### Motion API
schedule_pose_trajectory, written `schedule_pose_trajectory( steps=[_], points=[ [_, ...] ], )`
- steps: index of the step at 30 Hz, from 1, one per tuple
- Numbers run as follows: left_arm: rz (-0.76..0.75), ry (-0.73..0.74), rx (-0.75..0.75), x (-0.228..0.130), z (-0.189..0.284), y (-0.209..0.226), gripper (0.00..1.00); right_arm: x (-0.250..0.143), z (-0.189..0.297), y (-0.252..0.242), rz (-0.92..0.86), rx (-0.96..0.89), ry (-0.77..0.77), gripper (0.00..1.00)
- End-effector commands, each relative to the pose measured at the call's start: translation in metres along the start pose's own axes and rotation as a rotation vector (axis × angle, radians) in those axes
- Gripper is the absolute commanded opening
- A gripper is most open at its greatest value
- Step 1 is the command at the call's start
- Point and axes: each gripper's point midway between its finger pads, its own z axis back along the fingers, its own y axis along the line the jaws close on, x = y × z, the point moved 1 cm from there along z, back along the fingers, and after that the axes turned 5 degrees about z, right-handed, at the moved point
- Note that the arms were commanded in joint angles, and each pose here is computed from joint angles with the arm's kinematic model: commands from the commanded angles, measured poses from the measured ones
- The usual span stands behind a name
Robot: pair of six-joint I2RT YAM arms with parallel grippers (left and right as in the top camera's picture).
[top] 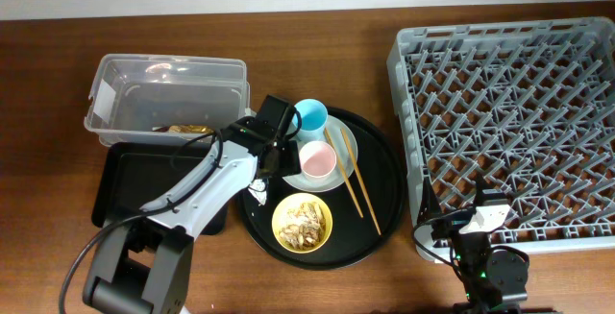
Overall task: Sort waste into correct bins and load items into the dishwasher rack
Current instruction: 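Move the left gripper back over the crumpled white tissue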
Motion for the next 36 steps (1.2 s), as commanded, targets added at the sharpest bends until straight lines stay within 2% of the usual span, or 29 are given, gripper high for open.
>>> schedule_pose_trajectory(
  steps=[1, 13, 15, 16, 17, 20, 22, 30, 36],
  points=[
    [0.003, -0.009, 0.006, 0.001, -0.007, -0.001, 0.84, -0.002, 0.000, 0.000, -0.008, 0.001, 0.005, 0.98],
    [0.010, 0.003, 0.027, 0.001, -0.031, -0.001, 0.85, -0.002, 0.000, 0.000, -0.008, 0.001, 0.005, 0.98],
    [0.010, -0.001, 0.027, 0.002, -0.031, -0.001, 0.79, -0.002, 0.000, 0.000, -0.008, 0.001, 0.005, 0.99],
    [0.010, -0.003, 0.026, 0.002, -0.031, -0.002, 0.69, -0.002, 0.000, 0.000, -0.008, 0.001, 0.005, 0.98],
    [0.010, -0.004, 0.025, 0.002, -0.031, -0.002, 0.65, -0.002, 0.000, 0.000, -0.008, 0.001, 0.005, 0.98],
    [0.010, -0.006, 0.023, 0.003, -0.031, -0.002, 0.64, -0.002, 0.000, 0.000, -0.008, 0.001, 0.005, 0.98],
    [0.011, -0.013, 0.024, 0.004, -0.032, -0.003, 0.68, -0.002, 0.000, 0.000, -0.008, 0.001, 0.005, 0.98],
    [0.008, -0.009, 0.054, 0.003, -0.045, 0.001, 0.67, -0.002, 0.000, 0.000, -0.008, 0.001, 0.005, 0.99],
    [0.009, -0.014, 0.050, 0.006, -0.045, -0.001, 0.57, -0.002, 0.000, 0.000, -0.008, 0.001, 0.005, 0.98]
  ],
)
